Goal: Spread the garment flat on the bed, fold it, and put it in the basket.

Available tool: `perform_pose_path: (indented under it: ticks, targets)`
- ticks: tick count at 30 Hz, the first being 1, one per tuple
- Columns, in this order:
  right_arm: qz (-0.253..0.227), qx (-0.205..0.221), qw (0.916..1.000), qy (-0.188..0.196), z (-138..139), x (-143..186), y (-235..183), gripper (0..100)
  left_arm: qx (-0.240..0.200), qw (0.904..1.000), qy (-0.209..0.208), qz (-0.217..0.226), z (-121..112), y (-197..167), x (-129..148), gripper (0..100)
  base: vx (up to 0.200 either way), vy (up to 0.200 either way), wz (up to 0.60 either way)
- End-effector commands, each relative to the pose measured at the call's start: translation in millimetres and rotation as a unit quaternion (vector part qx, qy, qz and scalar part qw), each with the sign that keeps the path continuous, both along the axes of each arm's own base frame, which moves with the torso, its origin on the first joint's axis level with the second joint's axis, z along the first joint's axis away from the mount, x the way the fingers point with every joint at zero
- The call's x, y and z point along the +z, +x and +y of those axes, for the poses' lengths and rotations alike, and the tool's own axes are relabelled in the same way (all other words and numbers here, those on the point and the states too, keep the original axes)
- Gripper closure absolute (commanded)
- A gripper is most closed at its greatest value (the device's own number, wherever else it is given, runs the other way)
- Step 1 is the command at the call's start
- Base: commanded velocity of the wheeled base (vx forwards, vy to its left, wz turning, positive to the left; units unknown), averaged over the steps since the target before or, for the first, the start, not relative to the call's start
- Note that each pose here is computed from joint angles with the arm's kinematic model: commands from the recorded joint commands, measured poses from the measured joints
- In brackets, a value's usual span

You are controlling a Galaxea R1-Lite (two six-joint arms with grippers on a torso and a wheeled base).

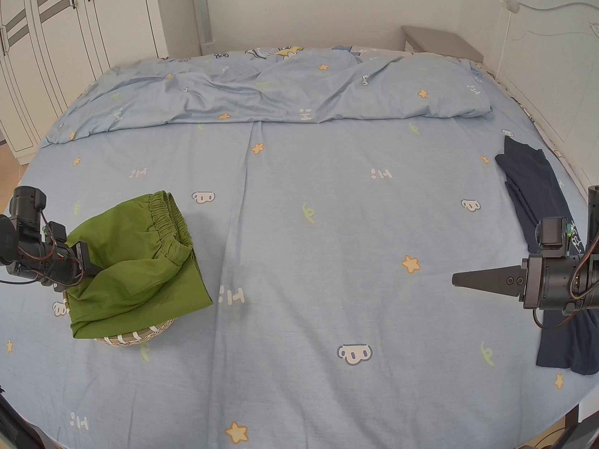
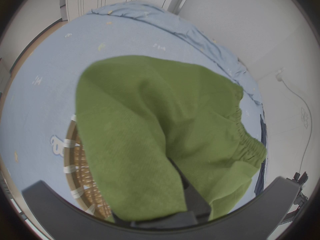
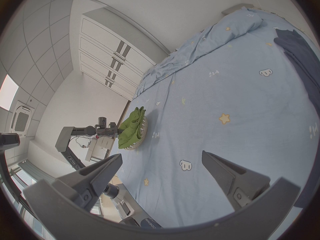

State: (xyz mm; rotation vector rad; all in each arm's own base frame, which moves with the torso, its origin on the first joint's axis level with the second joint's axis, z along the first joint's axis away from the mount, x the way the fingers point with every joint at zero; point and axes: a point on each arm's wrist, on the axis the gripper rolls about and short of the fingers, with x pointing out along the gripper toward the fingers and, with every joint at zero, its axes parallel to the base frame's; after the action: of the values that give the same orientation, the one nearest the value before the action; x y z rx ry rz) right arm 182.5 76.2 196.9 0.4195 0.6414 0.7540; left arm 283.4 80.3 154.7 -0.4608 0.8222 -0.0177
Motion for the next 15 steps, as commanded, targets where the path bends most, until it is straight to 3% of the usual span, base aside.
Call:
perform_pose_path:
  ticks: [1, 14, 15]
  targets:
    - [-0.001, 0.001, 1.0, 0.001, 0.1, 0.9, -0.9, 0, -0.016, 0.999, -0.004, 0.041, -8.0, 18.2, -25.5, 100, 0.0, 0.0, 0.0]
    - [-0.001, 0.001, 1.0, 0.0, 0.3, 0.3, -0.3, 0, -0.011, 0.9983, 0.028, 0.05, -17.1, 24.2, -26.7, 100, 0.0, 0.0, 0.0]
    - [-0.001, 0.001, 1.0, 0.0, 0.3, 0.3, -0.3, 0, -0.011, 0.9984, 0.029, 0.048, -17.2, 23.6, -25.2, 0, 0.0, 0.0, 0.0]
